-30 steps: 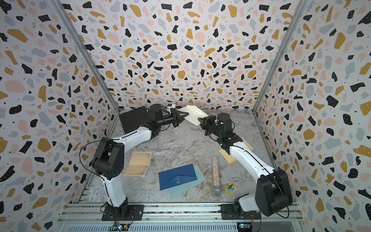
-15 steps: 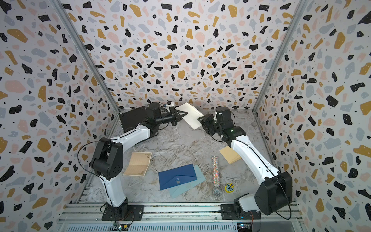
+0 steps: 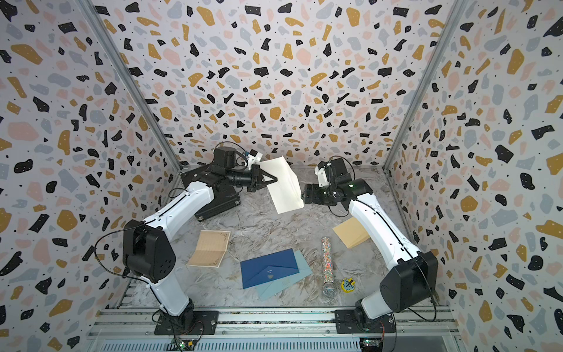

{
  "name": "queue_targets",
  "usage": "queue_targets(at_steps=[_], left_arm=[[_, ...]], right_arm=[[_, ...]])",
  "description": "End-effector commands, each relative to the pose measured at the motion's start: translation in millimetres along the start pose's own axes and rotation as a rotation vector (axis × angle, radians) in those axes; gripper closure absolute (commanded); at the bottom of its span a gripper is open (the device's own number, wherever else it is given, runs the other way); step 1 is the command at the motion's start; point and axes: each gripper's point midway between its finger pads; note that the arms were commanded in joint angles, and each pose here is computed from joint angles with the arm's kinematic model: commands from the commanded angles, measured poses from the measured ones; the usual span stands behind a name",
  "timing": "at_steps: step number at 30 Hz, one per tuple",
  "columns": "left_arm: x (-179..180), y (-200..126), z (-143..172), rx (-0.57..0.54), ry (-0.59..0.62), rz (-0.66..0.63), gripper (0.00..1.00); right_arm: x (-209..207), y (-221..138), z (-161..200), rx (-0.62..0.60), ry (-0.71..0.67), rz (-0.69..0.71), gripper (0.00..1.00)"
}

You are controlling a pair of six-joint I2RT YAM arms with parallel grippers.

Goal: Take the letter paper out of the envelope
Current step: Pick up the envelope from the envelope.

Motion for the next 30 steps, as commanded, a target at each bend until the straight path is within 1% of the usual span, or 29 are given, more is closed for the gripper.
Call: queue_targets(at_steps=[1, 5, 8, 9, 11, 14, 17, 21, 24, 28, 30], left_arm=[[-13, -3, 13, 0.053, 0.068, 0.039, 1.0], [-25, -4, 12, 0.049, 0.089, 0.093, 1.0], [-33, -6, 17, 0.065, 0.087, 0.134, 1.0], [-36, -6, 16, 0.06, 0.104, 0.151, 1.0], [-38, -5, 17, 0.058, 0.095, 0.166, 1.0], [-33, -5, 19, 0.06, 0.085, 0.146, 1.0], [-22, -5, 23, 0.069, 0.07, 0.084, 1.0], [-10, -4, 22, 0.068, 0.062, 0.018, 1.0], [-7, -3, 21, 0.069, 0.065, -0.016, 1.0], [-15, 2, 21, 0.078, 0.084, -0.006, 1.0], [-19, 5, 23, 0.085, 0.091, 0.002, 1.0]], right_arm=[[22, -12, 0, -0.011, -0.113, -0.031, 0.21], [19, -8, 2, -0.019, -0.102, -0.019, 0.22], [16, -15, -6, -0.05, -0.12, 0.002, 0.24], [14, -18, -9, -0.059, -0.118, 0.007, 0.25], [9, -20, -13, -0.071, -0.105, 0.02, 0.27], [6, -25, -16, -0.087, -0.091, 0.021, 0.28], [20, -33, -13, -0.095, -0.077, -0.049, 0.28], [32, -49, -4, -0.165, -0.139, -0.077, 0.25], [40, -57, 8, -0.177, -0.218, -0.079, 0.22], [37, -46, 21, -0.168, -0.264, -0.043, 0.17], [39, -39, 20, -0.162, -0.294, -0.023, 0.12]])
Point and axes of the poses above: each gripper's point midway between its finger pads, its own y axis out along the fingers, its own x axis along the line the jaws close on, z = x × y, and after that the axes turned 5 degrees about y, right-handed
